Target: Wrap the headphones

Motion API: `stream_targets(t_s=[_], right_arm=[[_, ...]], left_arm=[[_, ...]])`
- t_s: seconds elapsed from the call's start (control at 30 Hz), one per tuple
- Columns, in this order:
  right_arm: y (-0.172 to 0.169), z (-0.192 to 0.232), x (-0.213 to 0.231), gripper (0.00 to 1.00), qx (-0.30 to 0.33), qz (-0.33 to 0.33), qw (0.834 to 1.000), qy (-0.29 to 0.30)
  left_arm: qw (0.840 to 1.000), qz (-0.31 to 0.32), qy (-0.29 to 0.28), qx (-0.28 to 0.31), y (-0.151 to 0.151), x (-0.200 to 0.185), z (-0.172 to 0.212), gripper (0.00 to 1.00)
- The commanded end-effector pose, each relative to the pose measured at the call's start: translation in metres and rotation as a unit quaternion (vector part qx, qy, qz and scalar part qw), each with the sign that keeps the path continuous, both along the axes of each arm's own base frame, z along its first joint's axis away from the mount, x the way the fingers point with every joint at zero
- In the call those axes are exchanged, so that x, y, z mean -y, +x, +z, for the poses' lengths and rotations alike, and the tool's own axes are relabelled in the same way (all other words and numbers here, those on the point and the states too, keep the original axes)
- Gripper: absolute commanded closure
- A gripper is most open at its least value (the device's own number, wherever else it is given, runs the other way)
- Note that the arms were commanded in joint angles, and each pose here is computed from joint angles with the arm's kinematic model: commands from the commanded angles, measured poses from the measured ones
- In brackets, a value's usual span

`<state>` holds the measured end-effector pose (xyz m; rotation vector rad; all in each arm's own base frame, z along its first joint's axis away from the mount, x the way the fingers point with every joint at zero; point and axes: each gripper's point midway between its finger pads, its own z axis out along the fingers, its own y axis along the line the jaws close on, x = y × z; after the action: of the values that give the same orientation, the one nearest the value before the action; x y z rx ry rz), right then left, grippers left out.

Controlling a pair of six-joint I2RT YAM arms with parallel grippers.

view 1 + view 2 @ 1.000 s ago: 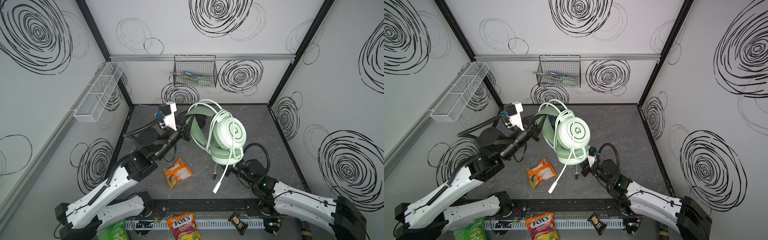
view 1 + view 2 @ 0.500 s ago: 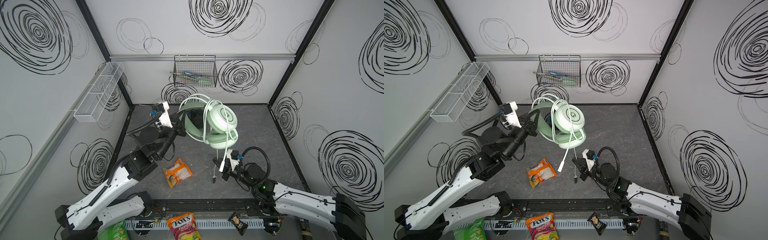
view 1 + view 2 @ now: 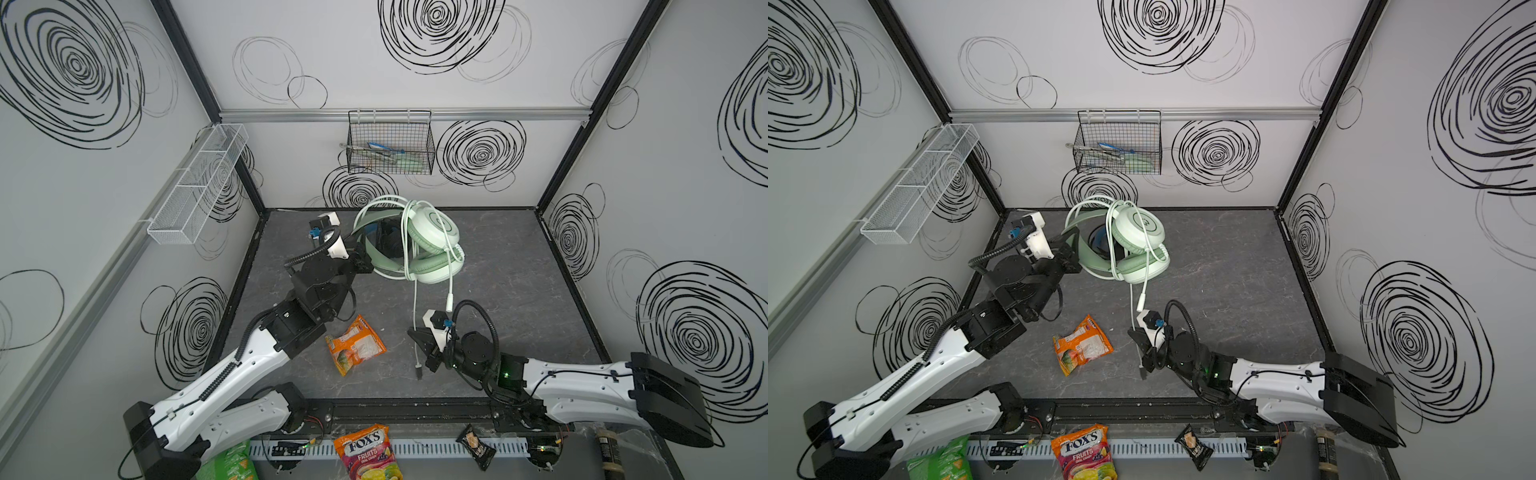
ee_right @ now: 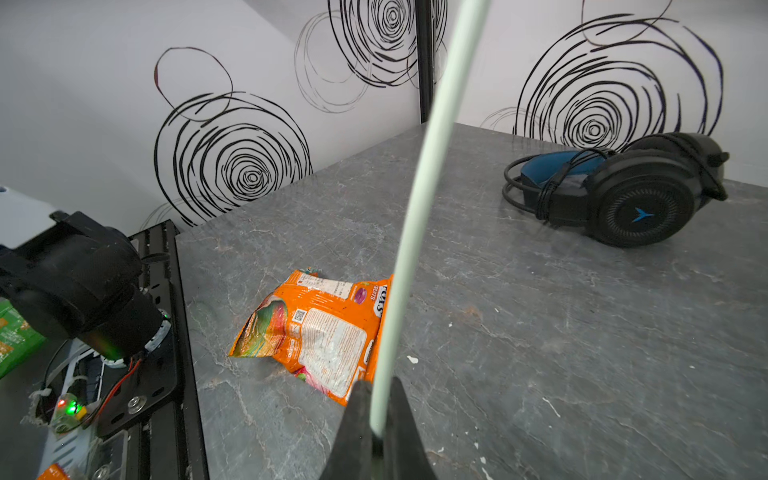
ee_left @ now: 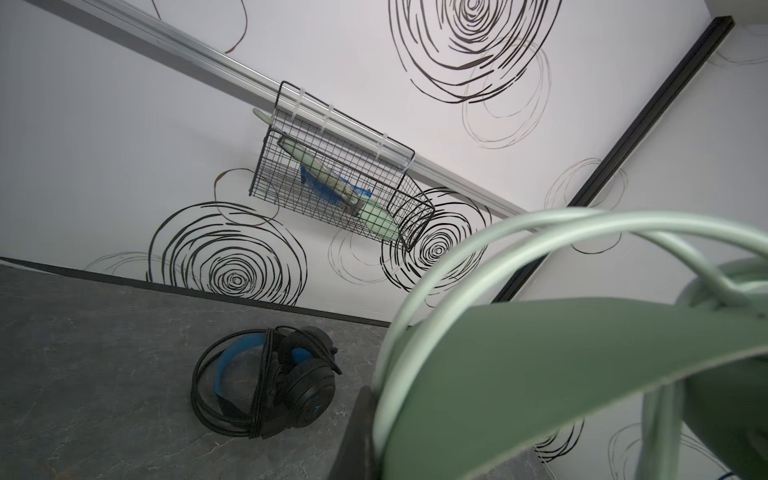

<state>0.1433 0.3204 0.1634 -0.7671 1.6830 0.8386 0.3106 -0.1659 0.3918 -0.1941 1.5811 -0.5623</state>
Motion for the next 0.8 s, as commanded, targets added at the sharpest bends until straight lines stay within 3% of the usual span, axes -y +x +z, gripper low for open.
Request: stream_targets(t_s=[0.0,0.13,0.33,0.6,0.77], right_arm=[[-0.006,0.001,-0.015,1.00,0.009,-0.006,1.000,-0.015],[-0.017,0.003,-0.032,1.00,0.025,0.000,0.999,-0.047],[-0.034,0.026,-0.050,1.00,0.042,0.018,0.998,-0.052],[-0.037,0.060,-0.051,1.00,0.051,0.019,0.997,-0.051],[-0.035,0.079,-0.044,1.00,0.060,0.011,0.997,-0.043]], left_arm=[[0.991,0.032,-0.109,0.074,0.001,-0.021,0.050,1.00],[0.993,0.055,-0.080,0.067,0.008,-0.025,0.033,1.00],[0.991,0.123,0.013,0.060,0.016,-0.038,0.002,1.00],[0.962,0.190,0.183,0.068,0.010,-0.031,-0.035,1.00],[0.953,0.177,0.237,0.063,0.009,-0.015,-0.052,1.00]])
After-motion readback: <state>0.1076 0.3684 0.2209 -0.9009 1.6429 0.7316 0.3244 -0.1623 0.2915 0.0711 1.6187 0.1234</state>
